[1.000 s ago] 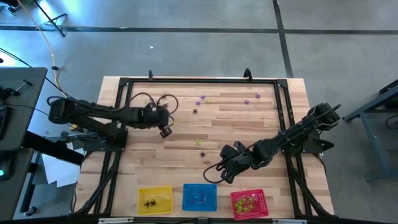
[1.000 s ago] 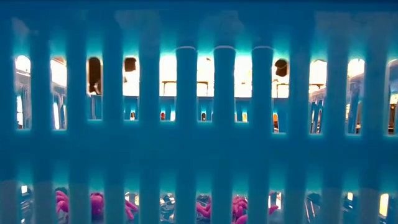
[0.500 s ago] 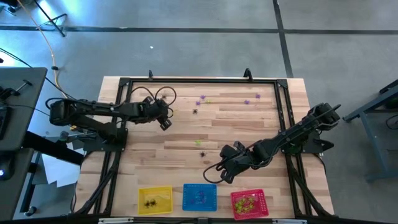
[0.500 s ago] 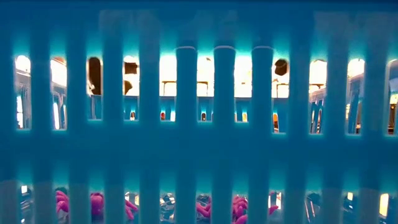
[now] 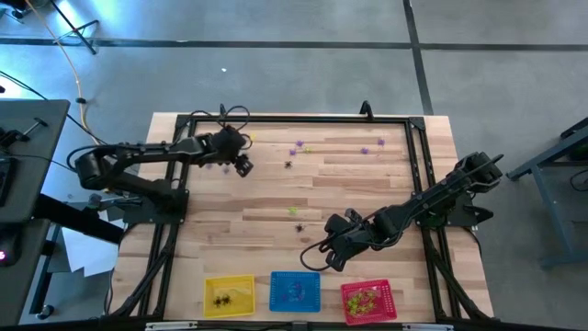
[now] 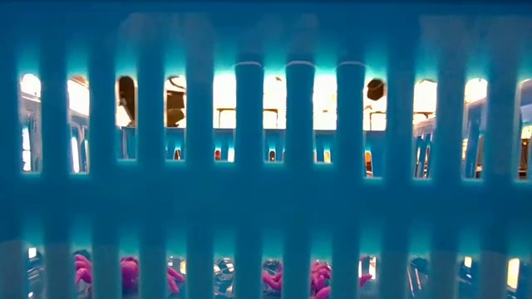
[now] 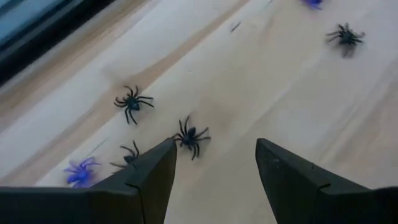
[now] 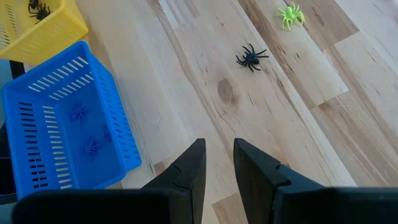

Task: Sort Halloween decoration
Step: Put the black spider toy into the yellow bin

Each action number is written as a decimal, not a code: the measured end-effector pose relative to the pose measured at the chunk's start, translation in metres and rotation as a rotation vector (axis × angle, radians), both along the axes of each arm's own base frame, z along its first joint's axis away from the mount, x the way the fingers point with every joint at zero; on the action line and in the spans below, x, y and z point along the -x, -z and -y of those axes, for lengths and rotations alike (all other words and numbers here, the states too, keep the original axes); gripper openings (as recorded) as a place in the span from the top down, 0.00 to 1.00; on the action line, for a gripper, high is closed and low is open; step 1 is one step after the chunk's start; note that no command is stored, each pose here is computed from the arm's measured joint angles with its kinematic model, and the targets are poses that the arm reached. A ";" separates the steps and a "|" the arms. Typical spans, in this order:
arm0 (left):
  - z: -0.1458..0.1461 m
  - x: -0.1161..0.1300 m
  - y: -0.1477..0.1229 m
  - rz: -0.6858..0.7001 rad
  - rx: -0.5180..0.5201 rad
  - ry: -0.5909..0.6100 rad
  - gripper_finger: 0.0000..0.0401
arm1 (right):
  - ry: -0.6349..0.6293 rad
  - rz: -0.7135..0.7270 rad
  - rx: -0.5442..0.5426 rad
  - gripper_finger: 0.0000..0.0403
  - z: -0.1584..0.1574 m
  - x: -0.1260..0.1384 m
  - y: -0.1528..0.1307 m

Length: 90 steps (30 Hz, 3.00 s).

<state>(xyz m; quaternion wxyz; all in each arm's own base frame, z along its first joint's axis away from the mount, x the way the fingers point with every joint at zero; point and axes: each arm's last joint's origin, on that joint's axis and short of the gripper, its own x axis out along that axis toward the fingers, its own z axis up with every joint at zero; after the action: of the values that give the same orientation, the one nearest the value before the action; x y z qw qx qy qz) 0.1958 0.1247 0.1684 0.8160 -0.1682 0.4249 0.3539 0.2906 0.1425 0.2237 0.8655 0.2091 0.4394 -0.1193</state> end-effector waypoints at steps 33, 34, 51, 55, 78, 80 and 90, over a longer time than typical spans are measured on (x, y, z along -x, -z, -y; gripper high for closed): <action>-0.037 -0.021 0.035 -0.133 0.169 -0.088 0.77 | 0.000 0.001 0.000 0.80 0.000 0.000 0.000; -0.039 -0.020 0.035 -0.132 0.170 -0.097 0.80 | 0.000 0.001 0.000 0.80 0.000 0.000 0.000; -0.048 -0.013 0.044 -0.140 0.260 -0.125 0.99 | 0.000 0.001 0.000 0.80 0.000 0.000 0.000; -0.047 -0.012 0.043 -0.142 0.249 -0.125 1.00 | 0.000 0.001 -0.001 0.80 0.000 0.000 0.000; 0.007 -0.019 -0.011 -0.041 0.216 0.027 1.00 | 0.000 0.003 -0.001 0.80 0.000 0.000 0.000; 0.024 -0.020 -0.017 -0.047 0.224 0.075 1.00 | 0.000 0.003 -0.002 0.80 0.000 0.000 0.000; 0.130 -0.011 -0.049 0.009 0.301 0.250 1.00 | 0.000 0.006 -0.003 0.80 0.000 -0.001 0.000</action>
<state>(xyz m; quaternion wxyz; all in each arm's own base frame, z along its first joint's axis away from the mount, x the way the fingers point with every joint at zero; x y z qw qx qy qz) 0.2065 -0.0056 0.2170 0.8212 -0.2359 0.4868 0.1813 0.2911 0.1428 0.2241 0.8665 0.2108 0.4368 -0.1181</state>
